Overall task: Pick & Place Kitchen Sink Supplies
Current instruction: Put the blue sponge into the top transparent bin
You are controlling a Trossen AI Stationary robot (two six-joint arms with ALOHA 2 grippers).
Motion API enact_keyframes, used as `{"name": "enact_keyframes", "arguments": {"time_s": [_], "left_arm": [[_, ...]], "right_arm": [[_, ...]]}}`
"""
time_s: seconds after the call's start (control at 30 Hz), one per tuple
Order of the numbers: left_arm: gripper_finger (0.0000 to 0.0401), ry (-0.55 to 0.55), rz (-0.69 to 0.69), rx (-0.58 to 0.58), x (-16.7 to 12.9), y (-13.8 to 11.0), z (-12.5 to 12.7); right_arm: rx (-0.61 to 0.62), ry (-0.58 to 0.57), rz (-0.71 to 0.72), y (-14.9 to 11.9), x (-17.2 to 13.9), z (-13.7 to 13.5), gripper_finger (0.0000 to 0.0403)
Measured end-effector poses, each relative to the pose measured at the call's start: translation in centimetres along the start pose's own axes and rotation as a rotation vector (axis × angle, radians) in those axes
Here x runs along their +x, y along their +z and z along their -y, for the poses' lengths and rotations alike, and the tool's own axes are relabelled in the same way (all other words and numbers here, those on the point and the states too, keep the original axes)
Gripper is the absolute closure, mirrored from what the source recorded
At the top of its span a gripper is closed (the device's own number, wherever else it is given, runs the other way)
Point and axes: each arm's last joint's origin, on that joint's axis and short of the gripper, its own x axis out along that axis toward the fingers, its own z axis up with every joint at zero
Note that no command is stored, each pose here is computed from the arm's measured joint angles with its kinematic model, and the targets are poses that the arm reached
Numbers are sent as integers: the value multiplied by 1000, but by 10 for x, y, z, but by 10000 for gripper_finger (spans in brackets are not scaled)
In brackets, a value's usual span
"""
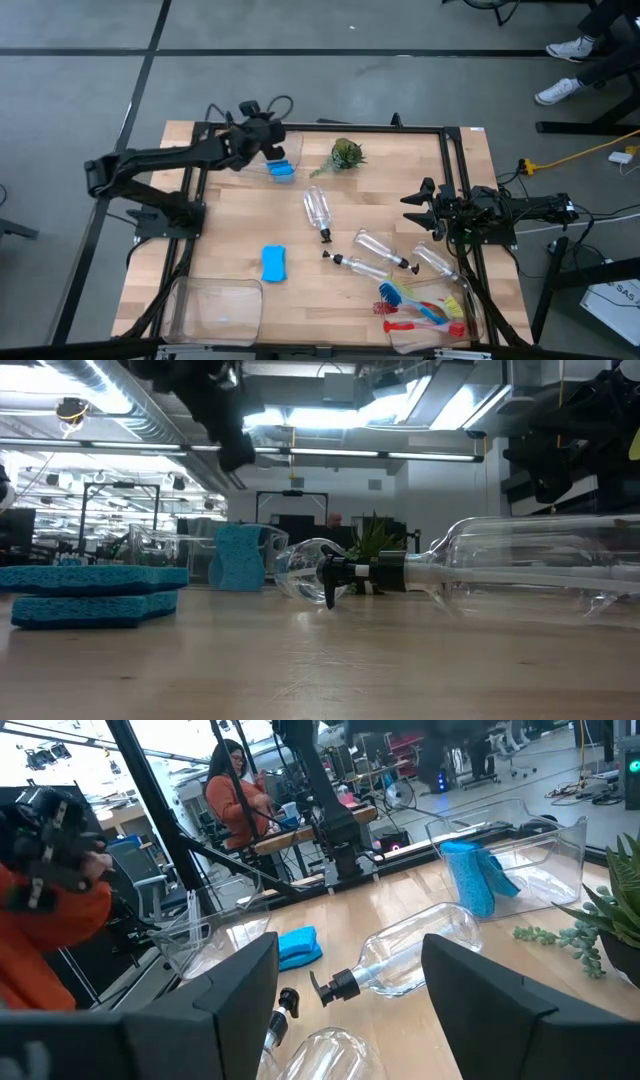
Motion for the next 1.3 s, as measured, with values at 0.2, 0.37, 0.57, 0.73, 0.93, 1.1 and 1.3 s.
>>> {"name": "enact_keyframes", "arguments": {"time_s": [0.2,0.37,0.57,0.73,0.93,1.1,1.3], "left_arm": [[303,-8,111,-200,-26,0,-26],[303,-103,245,-344,-51,1,-40],[304,-502,457,-443,-84,-2,-41],[304,-908,492,-552,-101,-4,-33],[304,-1197,373,-533,-117,-5,-10],[304,-1301,202,-471,-124,-7,16],[304,-1382,28,-357,-126,-9,45]], "right_arm": [[0,0,0,0,0,0,158],[0,0,0,0,0,0,158],[0,0,0,0,0,0,158],[0,0,0,0,0,0,158],[0,0,0,0,0,0,158],[0,0,0,0,0,0,158],[0,0,0,0,0,0,158]]}}
